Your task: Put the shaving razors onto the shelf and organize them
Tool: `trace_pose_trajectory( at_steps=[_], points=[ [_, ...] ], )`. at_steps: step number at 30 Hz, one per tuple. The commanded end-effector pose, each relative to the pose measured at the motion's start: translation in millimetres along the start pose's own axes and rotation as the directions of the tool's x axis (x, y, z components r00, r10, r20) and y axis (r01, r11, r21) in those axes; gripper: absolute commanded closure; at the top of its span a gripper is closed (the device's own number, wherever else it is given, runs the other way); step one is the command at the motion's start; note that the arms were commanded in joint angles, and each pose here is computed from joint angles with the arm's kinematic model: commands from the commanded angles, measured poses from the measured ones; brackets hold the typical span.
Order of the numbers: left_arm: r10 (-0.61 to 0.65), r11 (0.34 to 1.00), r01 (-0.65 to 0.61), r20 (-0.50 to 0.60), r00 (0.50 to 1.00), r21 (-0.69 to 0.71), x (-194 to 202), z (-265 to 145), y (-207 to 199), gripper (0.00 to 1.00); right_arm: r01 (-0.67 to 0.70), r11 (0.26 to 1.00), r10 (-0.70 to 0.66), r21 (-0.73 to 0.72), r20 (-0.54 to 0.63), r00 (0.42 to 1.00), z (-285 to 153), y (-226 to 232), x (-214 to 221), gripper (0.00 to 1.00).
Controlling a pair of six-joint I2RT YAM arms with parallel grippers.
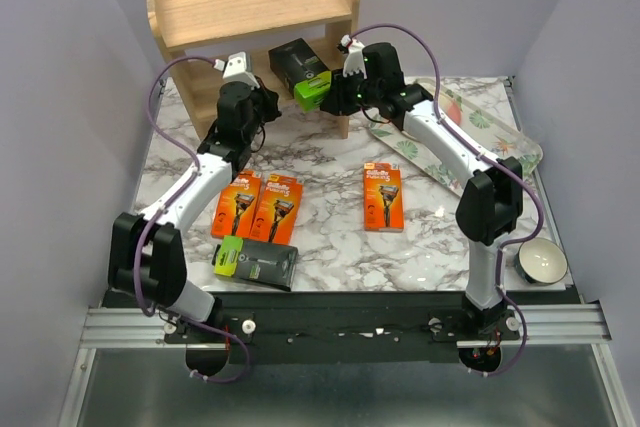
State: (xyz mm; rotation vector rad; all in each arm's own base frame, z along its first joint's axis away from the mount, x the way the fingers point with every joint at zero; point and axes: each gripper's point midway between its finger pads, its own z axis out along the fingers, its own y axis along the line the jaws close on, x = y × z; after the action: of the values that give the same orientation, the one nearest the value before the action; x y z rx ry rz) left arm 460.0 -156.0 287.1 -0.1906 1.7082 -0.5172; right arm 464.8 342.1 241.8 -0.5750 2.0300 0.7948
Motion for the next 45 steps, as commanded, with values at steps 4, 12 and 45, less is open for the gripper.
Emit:
trace_pose_trajectory(
  at_steps=[4,12,45],
  points=[
    [0.01,0.999,-0.004,0.116,0.993,-0.047,-29.3,37.6,1.2,1.0,0.0,1.0,0.0,0.002,0.061,0.998,1.3,1.7,-19.1,0.71],
    [-0.009,1.0,0.01,0.071,0.997,-0.017,-7.5,86.7,-3.7,1.0,-0.01,1.0,0.009,0.024,0.058,0.998,2.8,-3.6,-12.8,0.71],
    [-0.056,0.996,0.052,0.053,0.997,0.074,6.0,45.2,-48.7,0.49,-0.069,0.955,0.017,0.288,0.18,0.984,15.6,-55.7,-47.7,0.74]
  ],
)
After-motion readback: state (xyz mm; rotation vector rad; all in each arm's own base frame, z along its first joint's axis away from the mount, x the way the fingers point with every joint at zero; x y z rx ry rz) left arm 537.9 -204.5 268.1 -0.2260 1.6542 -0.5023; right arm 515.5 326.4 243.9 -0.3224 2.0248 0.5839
